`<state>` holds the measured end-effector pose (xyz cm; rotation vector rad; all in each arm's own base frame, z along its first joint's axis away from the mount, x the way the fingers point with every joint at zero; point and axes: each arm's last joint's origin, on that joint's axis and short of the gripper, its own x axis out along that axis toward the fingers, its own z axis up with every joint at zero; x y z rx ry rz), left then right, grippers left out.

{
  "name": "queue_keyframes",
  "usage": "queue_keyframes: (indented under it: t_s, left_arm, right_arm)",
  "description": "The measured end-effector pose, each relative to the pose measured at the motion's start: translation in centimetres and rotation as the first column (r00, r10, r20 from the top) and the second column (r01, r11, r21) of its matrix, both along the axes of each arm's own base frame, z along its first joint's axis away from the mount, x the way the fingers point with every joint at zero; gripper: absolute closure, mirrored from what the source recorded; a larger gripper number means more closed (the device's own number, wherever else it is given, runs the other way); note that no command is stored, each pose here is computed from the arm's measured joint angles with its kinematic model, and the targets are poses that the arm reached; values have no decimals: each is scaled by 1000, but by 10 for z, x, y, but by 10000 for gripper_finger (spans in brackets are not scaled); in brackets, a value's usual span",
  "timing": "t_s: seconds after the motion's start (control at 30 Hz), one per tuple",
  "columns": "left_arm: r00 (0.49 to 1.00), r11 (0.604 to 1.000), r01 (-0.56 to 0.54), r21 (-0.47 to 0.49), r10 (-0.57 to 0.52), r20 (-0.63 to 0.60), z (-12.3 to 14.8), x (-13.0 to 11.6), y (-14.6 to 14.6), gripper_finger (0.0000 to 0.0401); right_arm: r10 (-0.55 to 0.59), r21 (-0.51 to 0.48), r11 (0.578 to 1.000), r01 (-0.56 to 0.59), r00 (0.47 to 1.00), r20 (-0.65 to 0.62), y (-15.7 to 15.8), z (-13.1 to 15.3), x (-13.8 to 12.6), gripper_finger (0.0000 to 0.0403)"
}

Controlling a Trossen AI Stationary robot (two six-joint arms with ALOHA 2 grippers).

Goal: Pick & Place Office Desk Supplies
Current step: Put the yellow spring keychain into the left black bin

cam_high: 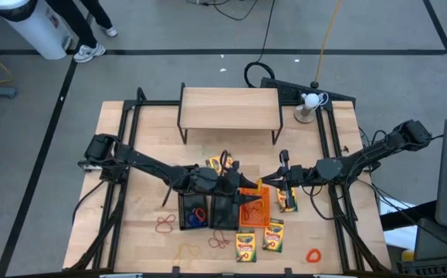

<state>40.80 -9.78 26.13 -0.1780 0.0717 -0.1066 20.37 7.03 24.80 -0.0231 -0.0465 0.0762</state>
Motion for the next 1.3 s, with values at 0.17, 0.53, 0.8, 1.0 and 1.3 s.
queue_keyframes:
  t_s: [0.17,0.53,0.8,1.0,1.3]
  left_arm:
    - [1000,999,4,54,-4,6,0,0,0,245]
    - [1000,994,11,104,-13,15,0,-1,-2,386]
    - [1000,994,11,108,-13,14,0,-1,-2,394]
    - [1000,994,11,108,-13,14,0,-1,-2,396]
    - [1000,994,11,107,-13,14,0,-1,-2,396]
  right_arm:
    - [0,0,1000,0,1000,0,0,0,0,403]
    - [2,1,1000,-2,1000,0,0,0,0,403]
    - [10,-8,1000,-10,1000,1,0,0,0,391]
    - [9,-49,999,-9,1000,4,0,0,0,343]
    - [8,-44,999,-7,1000,12,0,1,0,244]
